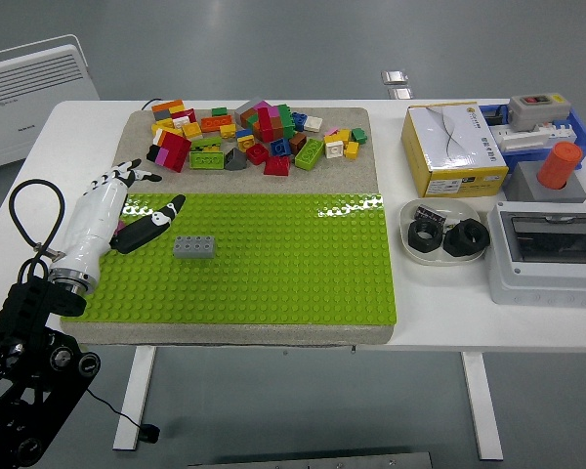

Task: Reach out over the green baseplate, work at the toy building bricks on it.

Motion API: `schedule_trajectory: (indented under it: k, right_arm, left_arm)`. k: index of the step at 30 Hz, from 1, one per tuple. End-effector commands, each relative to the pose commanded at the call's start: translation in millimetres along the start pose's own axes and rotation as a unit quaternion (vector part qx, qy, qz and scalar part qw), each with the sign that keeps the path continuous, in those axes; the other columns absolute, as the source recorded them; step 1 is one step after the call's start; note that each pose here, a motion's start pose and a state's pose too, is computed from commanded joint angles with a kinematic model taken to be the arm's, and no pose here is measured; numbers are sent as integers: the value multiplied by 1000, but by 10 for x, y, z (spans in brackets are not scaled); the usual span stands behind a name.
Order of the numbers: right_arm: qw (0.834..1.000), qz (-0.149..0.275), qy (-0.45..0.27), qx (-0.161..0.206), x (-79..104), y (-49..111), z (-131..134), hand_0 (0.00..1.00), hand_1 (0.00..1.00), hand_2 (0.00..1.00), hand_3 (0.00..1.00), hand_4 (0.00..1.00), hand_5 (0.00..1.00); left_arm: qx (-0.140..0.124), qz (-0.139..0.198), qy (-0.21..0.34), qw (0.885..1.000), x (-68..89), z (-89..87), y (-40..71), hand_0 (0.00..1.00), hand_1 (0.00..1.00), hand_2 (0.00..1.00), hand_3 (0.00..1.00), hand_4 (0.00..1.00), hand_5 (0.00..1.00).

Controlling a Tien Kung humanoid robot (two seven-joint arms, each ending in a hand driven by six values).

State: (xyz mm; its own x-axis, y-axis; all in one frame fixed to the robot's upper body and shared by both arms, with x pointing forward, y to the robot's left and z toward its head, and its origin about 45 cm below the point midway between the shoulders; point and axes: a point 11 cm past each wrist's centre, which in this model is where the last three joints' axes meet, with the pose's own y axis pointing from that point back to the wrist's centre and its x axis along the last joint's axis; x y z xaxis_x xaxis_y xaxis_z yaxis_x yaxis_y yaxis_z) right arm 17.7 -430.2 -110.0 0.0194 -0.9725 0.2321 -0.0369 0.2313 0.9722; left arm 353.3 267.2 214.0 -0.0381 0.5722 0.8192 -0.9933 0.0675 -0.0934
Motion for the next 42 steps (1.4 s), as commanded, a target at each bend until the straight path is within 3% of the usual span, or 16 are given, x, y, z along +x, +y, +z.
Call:
schedule_trajectory:
  k: [1, 2, 7, 8, 13, 14, 17, 22, 25, 26, 37, 38, 42]
  right_arm:
    - [1000, -1, 0, 0, -4, 0, 0, 722, 709, 720, 686, 773, 843]
    - [1000, -1, 0, 1, -10, -1, 2, 722, 708, 721, 686, 767, 850]
    - [1000, 17, -21, -10, -15, -8, 10, 722, 708, 721, 686, 767, 850]
    - [999, 24, -23, -13, -10, -8, 6, 623, 697, 818, 891, 862, 998]
    - [997, 66, -31, -7, 24, 4, -88, 623, 697, 818, 891, 862, 998]
    - [997, 71, -32, -5, 23, 7, -107, 670, 743, 886, 998, 924, 998]
    - [997, 69, -34, -6, -47, -1, -101, 670, 743, 886, 998, 924, 998]
    - [997, 15, -78, -20, -222, -24, -2, 657, 726, 851, 980, 964, 998]
    - [995, 5, -103, -20, -231, -25, 9, 657, 726, 851, 980, 964, 998]
    - [994, 2, -108, -20, -232, -25, 12, 587, 624, 757, 853, 957, 998]
    - [993, 1, -114, -17, -169, -21, 37, 585, 624, 760, 853, 946, 998]
    - [993, 2, -113, -18, -157, -20, 44, 543, 579, 730, 823, 921, 998]
    - [994, 6, -110, -18, -133, -19, 52, 543, 579, 730, 823, 921, 998]
  left_arm:
    - [-7, 10, 9, 1000, 25, 10, 5, 946, 868, 860, 672, 755, 345]
    - [-13, 18, 17, 1000, 43, 20, 12, 822, 769, 773, 662, 638, 124]
    - [-35, 41, 42, 998, 76, 67, 38, 822, 769, 773, 662, 638, 124]
    - [-37, 41, 43, 998, 70, 72, 40, 819, 765, 769, 654, 632, 130]
    - [-42, 35, 50, 997, 28, 95, 51, 819, 765, 769, 654, 632, 130]
    - [-42, 33, 51, 997, 20, 98, 53, 822, 767, 771, 654, 628, 135]
    - [-45, 29, 52, 997, -6, 111, 60, 822, 767, 771, 654, 628, 135]
    - [-50, 25, 54, 997, -46, 140, 66, 823, 772, 773, 649, 624, 138]
    - [-51, 22, 52, 997, -66, 146, 69, 823, 772, 773, 649, 624, 138]
    - [-50, 20, 51, 997, -74, 147, 70, 825, 774, 774, 648, 624, 139]
    - [-55, 14, 49, 997, -97, 159, 69, 825, 775, 774, 642, 623, 138]
    - [-57, 10, 47, 997, -102, 158, 66, 840, 795, 787, 678, 781, 370]
    - [-62, -6, 34, 997, -106, 130, 58, 840, 795, 787, 678, 781, 370]
